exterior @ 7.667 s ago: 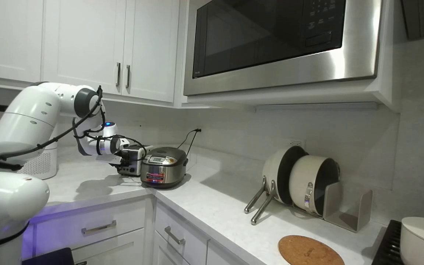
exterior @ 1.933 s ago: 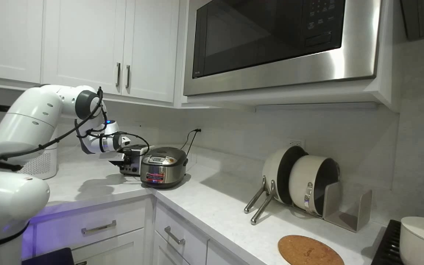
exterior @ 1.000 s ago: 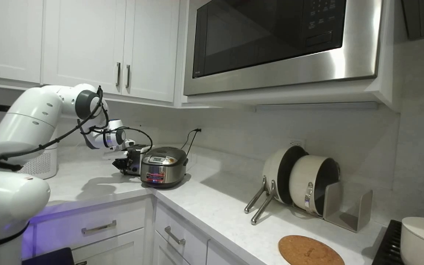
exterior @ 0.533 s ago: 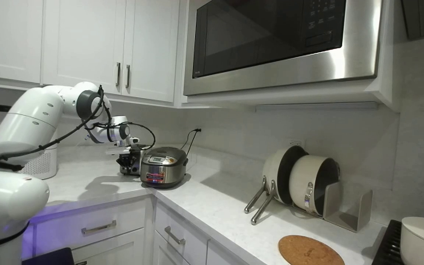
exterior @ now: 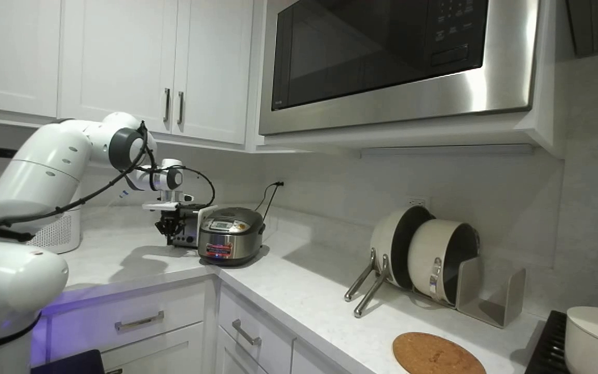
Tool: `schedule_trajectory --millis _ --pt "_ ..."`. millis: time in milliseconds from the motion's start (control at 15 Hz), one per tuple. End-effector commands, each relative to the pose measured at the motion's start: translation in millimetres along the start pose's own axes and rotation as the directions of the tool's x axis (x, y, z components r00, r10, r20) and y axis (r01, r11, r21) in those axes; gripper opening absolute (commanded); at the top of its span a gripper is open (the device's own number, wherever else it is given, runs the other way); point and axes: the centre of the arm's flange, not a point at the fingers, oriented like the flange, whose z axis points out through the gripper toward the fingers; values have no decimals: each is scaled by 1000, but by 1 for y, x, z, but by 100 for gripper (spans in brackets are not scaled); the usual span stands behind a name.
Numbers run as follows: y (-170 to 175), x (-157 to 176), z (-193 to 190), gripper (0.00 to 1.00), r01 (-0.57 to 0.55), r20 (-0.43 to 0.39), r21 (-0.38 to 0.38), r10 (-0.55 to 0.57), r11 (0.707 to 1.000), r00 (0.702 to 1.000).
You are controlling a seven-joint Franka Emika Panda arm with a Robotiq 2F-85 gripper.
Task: Press the first button from the left on the toaster to release the lever upwards
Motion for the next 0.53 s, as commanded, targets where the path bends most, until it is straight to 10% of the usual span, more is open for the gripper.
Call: schedule_trajectory --millis 0,200,267,467 --pt "4 -13 -12 0 -38 85 58 33 998 996" --pt "11 -29 -28 0 -73 114 86 63 994 991" --pt "14 -34 -36 26 -86 118 102 74 991 990" --pt "27 -51 -67 41 -125 124 145 108 981 986"
